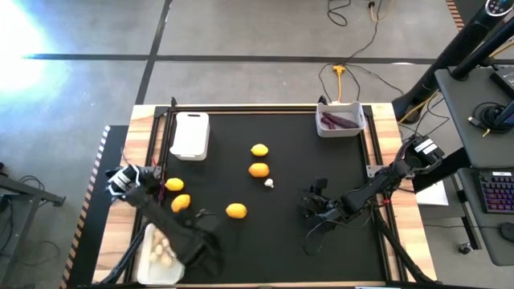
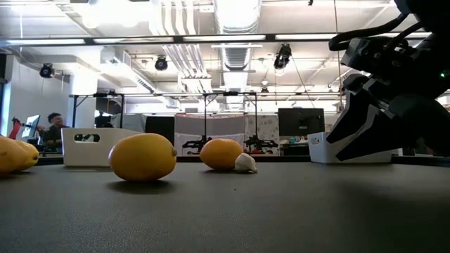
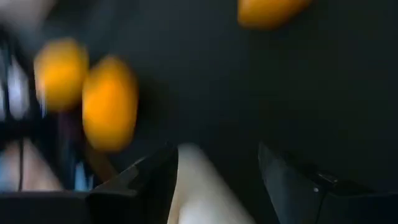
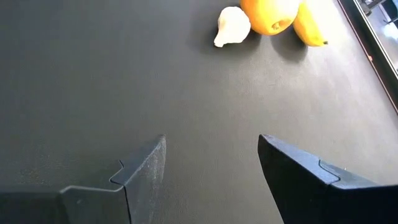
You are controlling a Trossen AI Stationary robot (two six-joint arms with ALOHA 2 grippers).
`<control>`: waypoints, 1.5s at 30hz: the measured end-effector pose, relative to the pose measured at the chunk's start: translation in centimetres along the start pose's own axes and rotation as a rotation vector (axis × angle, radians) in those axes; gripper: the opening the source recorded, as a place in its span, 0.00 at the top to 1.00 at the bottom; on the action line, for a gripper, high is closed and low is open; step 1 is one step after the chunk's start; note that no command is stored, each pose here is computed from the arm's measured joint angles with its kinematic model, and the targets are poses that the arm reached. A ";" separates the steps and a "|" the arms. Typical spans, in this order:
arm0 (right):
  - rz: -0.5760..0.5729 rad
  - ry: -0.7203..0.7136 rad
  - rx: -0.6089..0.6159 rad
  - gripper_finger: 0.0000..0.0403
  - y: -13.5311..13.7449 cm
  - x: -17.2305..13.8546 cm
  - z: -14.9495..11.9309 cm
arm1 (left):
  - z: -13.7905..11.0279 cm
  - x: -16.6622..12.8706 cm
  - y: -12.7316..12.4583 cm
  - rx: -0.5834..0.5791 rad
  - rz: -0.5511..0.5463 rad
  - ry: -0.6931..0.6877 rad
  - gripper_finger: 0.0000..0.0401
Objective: Sort produce into baskets
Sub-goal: Put the small garlic into the bottom white bin
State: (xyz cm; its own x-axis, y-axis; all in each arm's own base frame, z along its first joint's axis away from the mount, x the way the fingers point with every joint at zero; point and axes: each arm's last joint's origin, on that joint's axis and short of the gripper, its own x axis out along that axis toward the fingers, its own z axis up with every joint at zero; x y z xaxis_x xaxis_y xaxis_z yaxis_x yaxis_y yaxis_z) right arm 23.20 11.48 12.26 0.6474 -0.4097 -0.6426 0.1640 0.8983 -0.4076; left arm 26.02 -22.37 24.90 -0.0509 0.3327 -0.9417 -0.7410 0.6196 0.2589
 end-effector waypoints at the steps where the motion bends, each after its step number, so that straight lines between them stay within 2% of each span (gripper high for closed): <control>1: 0.000 0.000 0.000 0.38 0.0 0.0 0.0 | 1.1 -0.6 -0.1 0.012 -0.028 -0.090 0.49; 4: 0.000 0.000 0.001 0.38 0.0 0.0 0.0 | 4.8 -1.9 -1.0 0.045 -0.101 -0.336 0.49; 10: 0.001 0.005 -0.004 0.38 0.0 0.0 -0.1 | 11.1 -1.3 -4.1 0.215 -0.168 -0.665 0.50; 14: 0.048 0.024 -0.008 0.38 0.1 0.0 -0.1 | 14.5 2.1 -5.5 0.285 -0.215 -0.688 0.52; 16: 0.049 0.026 -0.010 0.38 0.1 0.0 -0.1 | 15.9 4.4 -5.4 0.240 -0.225 -0.681 0.52; 18: 0.049 0.029 -0.012 0.38 0.1 0.0 -0.2 | 16.7 6.9 -5.2 0.149 -0.240 -0.683 0.53; 24: 0.049 0.030 -0.014 0.38 0.1 0.0 -0.2 | 17.1 13.2 -4.2 -0.198 -0.344 -0.772 0.53; 29: 0.047 0.028 -0.014 0.38 0.1 0.0 -0.2 | 16.9 15.0 -3.5 -0.328 -0.370 -0.868 0.53; 36: 0.047 0.025 -0.011 0.38 0.1 0.0 -0.1 | 16.7 15.9 -3.7 -0.351 -0.358 -0.855 0.48; 45: 0.048 0.025 -0.010 0.38 0.1 0.0 -0.1 | 16.3 18.7 -7.1 -0.297 -0.325 -0.834 0.37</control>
State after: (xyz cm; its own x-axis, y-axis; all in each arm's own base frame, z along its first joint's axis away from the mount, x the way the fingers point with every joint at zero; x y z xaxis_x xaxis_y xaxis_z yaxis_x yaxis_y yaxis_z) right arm 23.11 11.57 12.13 0.6358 -0.3705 -0.6771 0.1256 0.9152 -0.3828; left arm 41.29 -8.96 8.92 0.5990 0.6478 -0.4707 -0.7806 0.6034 -0.1630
